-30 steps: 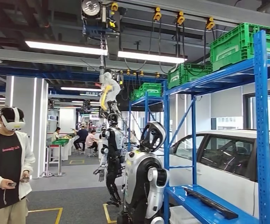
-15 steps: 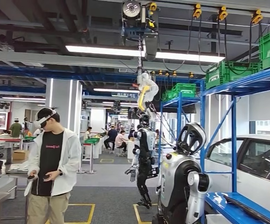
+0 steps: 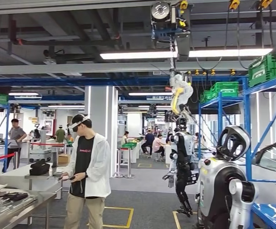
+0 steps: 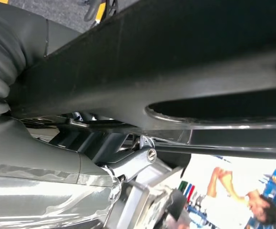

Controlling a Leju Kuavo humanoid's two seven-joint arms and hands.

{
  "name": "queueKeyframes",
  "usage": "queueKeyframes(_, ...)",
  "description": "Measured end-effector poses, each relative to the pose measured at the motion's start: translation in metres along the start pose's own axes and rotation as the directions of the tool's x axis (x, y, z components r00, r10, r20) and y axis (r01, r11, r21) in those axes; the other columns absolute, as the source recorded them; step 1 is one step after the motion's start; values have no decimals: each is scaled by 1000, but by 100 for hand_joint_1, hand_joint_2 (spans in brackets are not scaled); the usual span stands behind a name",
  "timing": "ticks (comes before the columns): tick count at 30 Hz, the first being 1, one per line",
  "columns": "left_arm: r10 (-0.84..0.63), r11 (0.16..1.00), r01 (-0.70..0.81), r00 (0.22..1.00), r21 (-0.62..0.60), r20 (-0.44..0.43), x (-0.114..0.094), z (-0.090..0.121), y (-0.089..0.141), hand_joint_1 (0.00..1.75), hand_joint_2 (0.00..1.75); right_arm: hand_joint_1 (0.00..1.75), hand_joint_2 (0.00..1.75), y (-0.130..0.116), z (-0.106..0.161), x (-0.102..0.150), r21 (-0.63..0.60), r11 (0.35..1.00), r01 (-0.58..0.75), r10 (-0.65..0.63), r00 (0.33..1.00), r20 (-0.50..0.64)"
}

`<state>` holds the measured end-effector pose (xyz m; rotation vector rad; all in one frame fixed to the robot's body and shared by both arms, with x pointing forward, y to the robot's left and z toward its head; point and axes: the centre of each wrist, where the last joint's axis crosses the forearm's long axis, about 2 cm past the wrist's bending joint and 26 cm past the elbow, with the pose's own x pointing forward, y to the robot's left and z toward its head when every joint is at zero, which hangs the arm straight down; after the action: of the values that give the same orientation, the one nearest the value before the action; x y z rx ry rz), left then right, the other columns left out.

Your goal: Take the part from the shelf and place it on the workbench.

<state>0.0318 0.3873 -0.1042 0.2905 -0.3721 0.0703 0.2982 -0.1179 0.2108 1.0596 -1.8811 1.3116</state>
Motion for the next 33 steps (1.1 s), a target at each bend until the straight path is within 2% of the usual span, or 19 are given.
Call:
queueKeyframes(19,1,1000,-1,1000,2,8,3,-1,1,0,175,175,175,0,2,-1,-1,1000,1,-1,1000,-4)
queueKeyframes(24,-2,1000,2,1000,-5,-3,-2,1,1,0,175,175,175,-1,1,0,1,1000,0,0,1000,2)
queueKeyframes(33,-3,1000,3,1000,2,-2,1,-1,5,0,175,175,175,6,4,-3,2,1000,19,-19,1000,-8)
